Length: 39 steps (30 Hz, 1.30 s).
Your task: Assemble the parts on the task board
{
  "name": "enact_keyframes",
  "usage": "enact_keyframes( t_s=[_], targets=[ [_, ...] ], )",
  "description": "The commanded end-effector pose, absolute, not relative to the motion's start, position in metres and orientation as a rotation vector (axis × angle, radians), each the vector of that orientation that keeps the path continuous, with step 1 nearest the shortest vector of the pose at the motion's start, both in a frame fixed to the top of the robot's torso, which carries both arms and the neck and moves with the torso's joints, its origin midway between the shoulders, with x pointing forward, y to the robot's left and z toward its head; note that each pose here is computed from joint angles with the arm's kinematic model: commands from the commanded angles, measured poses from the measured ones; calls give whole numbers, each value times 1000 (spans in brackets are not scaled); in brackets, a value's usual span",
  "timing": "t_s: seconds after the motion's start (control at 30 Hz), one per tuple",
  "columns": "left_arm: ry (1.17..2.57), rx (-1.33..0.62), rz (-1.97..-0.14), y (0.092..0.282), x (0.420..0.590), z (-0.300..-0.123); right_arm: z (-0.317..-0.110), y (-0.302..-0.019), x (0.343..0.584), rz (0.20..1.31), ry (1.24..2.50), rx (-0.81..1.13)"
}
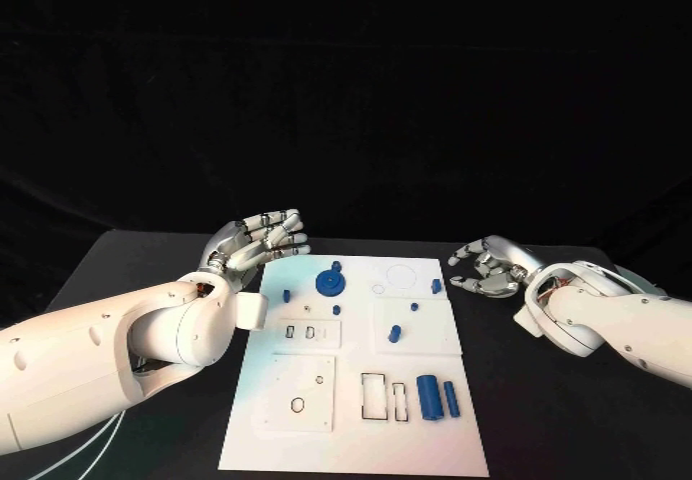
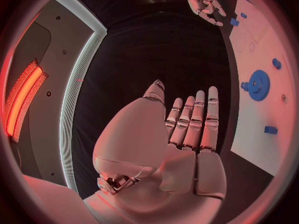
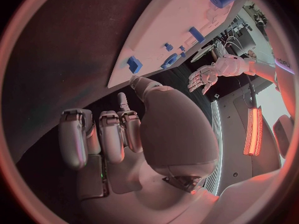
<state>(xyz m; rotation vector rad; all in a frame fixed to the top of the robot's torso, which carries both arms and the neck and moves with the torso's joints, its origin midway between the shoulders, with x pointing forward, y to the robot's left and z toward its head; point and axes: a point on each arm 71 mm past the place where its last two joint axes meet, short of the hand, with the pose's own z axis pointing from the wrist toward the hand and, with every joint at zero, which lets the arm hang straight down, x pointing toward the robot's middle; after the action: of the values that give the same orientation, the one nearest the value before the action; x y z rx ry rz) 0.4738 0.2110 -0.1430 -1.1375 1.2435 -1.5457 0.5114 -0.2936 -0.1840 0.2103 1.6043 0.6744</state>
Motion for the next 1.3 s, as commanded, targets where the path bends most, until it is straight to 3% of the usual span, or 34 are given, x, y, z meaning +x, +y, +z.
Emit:
enact_keyframes(
  t_s=[0.03, 1.3],
  targets=[
    [1246, -1130, -1572, 209, 473, -142, -188, -291, 512, 685, 1620, 206],
    [1237, -1135, -1550, 217, 475, -143, -199, -271, 508, 702, 1675, 121]
  ],
)
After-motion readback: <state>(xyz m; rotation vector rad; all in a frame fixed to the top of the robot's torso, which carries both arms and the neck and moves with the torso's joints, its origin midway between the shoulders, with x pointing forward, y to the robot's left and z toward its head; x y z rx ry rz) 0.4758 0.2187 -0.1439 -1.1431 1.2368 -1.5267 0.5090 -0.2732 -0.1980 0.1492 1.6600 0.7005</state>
